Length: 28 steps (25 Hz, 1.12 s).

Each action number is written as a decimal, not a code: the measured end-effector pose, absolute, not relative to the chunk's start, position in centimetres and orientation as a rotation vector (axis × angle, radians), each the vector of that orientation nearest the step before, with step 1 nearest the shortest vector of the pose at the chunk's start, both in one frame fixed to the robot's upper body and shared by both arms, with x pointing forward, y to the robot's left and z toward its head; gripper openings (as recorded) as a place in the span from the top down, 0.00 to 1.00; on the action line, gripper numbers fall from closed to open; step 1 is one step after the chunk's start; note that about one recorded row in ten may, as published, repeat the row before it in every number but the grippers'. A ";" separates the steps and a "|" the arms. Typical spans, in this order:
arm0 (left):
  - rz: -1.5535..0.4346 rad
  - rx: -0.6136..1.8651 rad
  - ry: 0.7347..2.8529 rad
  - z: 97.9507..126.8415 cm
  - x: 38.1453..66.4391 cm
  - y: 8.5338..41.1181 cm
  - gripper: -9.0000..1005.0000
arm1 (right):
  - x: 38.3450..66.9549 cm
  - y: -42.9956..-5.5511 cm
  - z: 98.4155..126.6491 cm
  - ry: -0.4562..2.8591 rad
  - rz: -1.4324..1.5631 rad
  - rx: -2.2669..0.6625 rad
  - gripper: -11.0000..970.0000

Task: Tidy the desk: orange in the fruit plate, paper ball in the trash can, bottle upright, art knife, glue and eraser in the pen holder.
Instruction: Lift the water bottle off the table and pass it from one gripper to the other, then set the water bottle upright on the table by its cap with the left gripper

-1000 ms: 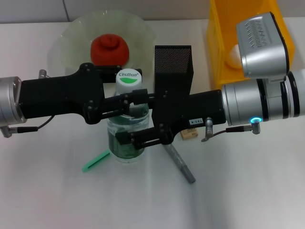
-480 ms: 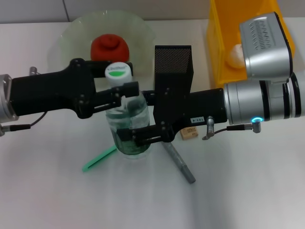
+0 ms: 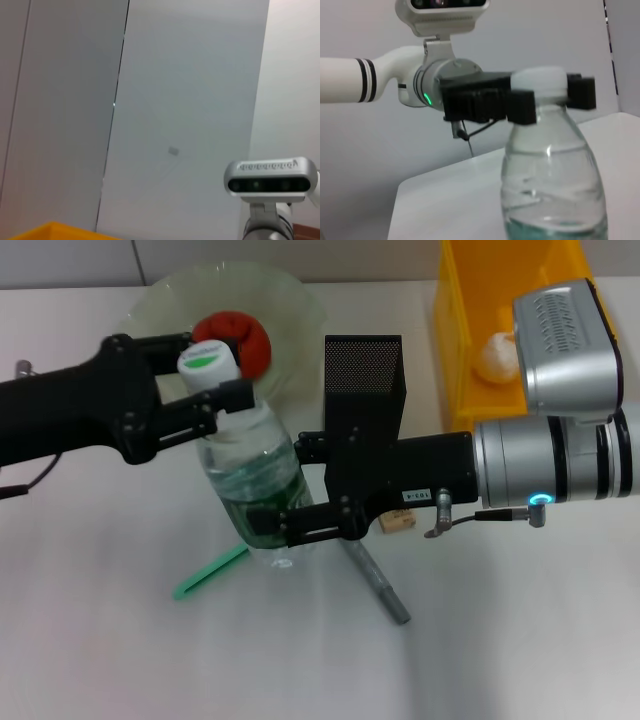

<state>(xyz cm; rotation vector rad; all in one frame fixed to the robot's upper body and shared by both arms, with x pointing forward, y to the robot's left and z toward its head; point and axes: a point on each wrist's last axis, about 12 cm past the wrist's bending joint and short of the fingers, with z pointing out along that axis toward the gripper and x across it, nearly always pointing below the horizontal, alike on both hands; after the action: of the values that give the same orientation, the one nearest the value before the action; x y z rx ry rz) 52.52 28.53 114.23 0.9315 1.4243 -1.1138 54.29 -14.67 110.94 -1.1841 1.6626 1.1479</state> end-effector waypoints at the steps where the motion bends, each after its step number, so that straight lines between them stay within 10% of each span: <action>1: -1.114 0.932 1.424 114.2 52.5 28.5 0.55 | 54.3 -14.7 110.9 1.663 1.148 -1.184 0.28; 28: -0.960 0.841 1.403 117.1 52.8 32.2 0.55 | 54.0 -15.5 110.1 1.698 1.161 -1.105 0.28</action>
<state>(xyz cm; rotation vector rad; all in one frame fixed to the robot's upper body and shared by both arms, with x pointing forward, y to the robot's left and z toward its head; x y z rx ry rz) 52.77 32.17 117.09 0.8412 1.4034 -0.9603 54.02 -15.48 110.14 -1.1052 1.6977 1.1611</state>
